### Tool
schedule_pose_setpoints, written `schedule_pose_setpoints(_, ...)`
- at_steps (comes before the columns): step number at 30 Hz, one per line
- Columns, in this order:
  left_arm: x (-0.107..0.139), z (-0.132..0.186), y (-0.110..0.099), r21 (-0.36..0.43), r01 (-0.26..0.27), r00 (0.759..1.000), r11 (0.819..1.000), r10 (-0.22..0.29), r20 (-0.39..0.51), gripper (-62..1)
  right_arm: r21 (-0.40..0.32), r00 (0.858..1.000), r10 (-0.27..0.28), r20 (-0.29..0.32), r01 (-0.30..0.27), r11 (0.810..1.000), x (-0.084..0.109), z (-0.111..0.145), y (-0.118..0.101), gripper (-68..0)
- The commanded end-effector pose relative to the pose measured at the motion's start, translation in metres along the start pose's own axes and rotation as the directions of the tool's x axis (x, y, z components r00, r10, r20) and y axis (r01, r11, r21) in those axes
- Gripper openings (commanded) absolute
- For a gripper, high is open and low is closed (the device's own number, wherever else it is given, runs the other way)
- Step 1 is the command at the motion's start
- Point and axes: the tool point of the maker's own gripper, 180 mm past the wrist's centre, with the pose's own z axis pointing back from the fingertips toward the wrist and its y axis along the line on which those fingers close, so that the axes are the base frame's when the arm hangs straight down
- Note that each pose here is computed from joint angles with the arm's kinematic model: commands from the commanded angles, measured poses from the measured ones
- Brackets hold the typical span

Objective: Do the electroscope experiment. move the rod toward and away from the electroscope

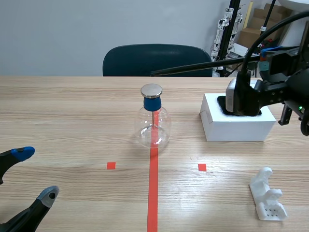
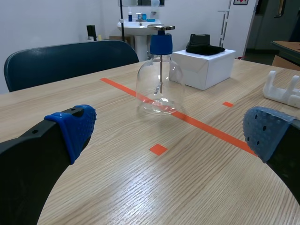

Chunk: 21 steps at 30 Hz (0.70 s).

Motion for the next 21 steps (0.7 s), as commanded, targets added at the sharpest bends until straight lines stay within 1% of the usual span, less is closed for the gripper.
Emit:
schedule_pose_setpoints(1,0.009,0.001,0.004,0.000,0.013,0.999,1.000,-0.013,0.033,1.4,-0.053,1.000,-0.005,-0.004,0.005,0.999,-0.005,0.003,-0.020,-60.7)
schedule_pose_setpoints(4,0.009,0.001,0.004,0.000,0.013,0.999,1.000,-0.013,0.033,1.4,-0.067,0.997,-0.074,-0.005,0.074,0.995,-0.008,0.013,-0.030,-60.7)
schedule_pose_setpoints(6,0.009,0.001,0.004,0.000,0.013,0.999,1.000,-0.013,0.033,1.4,-0.080,0.993,-0.120,-0.008,0.119,0.990,-0.010,0.021,-0.038,-60.7)
schedule_pose_setpoints(10,0.009,0.001,0.004,0.000,0.013,0.999,1.000,-0.013,0.032,1.4,-0.092,0.980,-0.200,0.002,0.200,0.976,-0.012,0.039,-0.051,-60.7)
schedule_pose_setpoints(12,0.009,0.001,0.004,0.000,0.013,0.999,1.000,-0.013,0.033,1.4,-0.090,0.971,-0.239,0.013,0.239,0.967,-0.012,0.048,-0.055,-60.7)
schedule_pose_setpoints(15,0.009,0.001,0.004,0.000,0.013,0.999,1.000,-0.013,0.033,1.4,-0.065,0.959,-0.281,0.035,0.282,0.957,-0.007,0.062,-0.055,-60.7)
schedule_pose_setpoints(18,0.009,0.001,0.004,0.000,0.013,0.999,1.000,-0.013,0.033,1.4,-0.025,0.950,-0.306,0.067,0.308,0.951,0.001,0.076,-0.048,-60.7)
schedule_pose_setpoints(21,0.009,0.001,0.004,0.000,0.013,0.999,1.000,-0.013,0.032,1.4,-0.013,0.940,-0.327,0.096,0.330,0.944,0.009,0.091,-0.041,-60.7)
